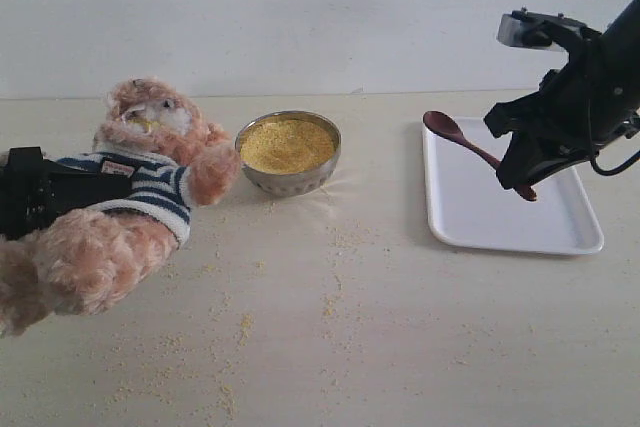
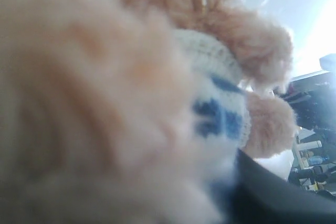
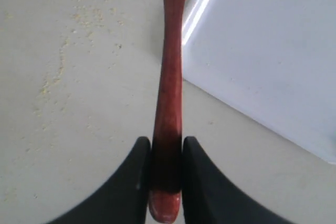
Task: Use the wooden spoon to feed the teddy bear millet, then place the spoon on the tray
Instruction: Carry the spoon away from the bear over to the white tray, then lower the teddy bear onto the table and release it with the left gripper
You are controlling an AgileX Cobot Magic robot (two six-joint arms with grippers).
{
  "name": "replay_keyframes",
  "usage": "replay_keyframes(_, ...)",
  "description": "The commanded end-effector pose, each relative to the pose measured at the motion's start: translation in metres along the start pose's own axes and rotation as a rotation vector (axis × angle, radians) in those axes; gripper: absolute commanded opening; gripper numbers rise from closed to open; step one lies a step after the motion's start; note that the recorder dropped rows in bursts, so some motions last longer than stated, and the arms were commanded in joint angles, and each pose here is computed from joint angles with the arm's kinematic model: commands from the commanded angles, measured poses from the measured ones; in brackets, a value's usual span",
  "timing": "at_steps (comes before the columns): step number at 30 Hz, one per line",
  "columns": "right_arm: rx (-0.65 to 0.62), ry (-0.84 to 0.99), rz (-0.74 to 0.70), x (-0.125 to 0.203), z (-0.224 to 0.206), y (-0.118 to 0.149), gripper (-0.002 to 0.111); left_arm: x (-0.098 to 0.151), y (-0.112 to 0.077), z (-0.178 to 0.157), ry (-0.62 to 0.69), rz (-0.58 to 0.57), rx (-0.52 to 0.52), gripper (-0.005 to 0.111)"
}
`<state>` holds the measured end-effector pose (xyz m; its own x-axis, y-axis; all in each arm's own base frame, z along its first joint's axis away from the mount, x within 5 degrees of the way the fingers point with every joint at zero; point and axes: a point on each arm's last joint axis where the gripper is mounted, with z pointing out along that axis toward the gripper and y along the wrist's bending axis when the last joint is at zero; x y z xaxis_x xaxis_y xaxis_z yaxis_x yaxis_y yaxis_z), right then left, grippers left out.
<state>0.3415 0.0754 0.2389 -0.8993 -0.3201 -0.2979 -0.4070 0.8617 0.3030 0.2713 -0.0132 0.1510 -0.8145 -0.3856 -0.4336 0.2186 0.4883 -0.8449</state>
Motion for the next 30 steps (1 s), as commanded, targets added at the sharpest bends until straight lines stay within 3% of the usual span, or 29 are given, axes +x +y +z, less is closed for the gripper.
replay_keyframes(1,0.064,-0.089,-0.005,-0.003,0.007,-0.01,0.0,-0.003,-0.004,0.0,-0.017,0.022,0.036,0.005)
replay_keyframes(11,0.171,-0.237,-0.036,-0.016,0.004,-0.019,0.0,-0.003,-0.003,0.0,-0.019,0.222,0.015,0.005)
replay_keyframes(16,0.186,-0.237,-0.066,-0.016,0.004,-0.02,0.0,-0.002,0.015,0.0,0.0,0.21,-0.147,0.005)
replay_keyframes(22,0.213,-0.283,-0.075,-0.021,0.002,-0.022,0.0,0.016,0.046,0.017,0.069,0.054,-0.056,0.005)
replay_keyframes(25,0.224,-0.289,-0.113,-0.021,0.002,-0.023,0.0,0.014,0.047,0.023,0.059,0.025,0.062,0.005)
replay_keyframes(30,0.214,-0.278,-0.11,-0.02,0.003,-0.022,0.0,0.015,0.053,0.023,0.071,0.026,0.004,0.005)
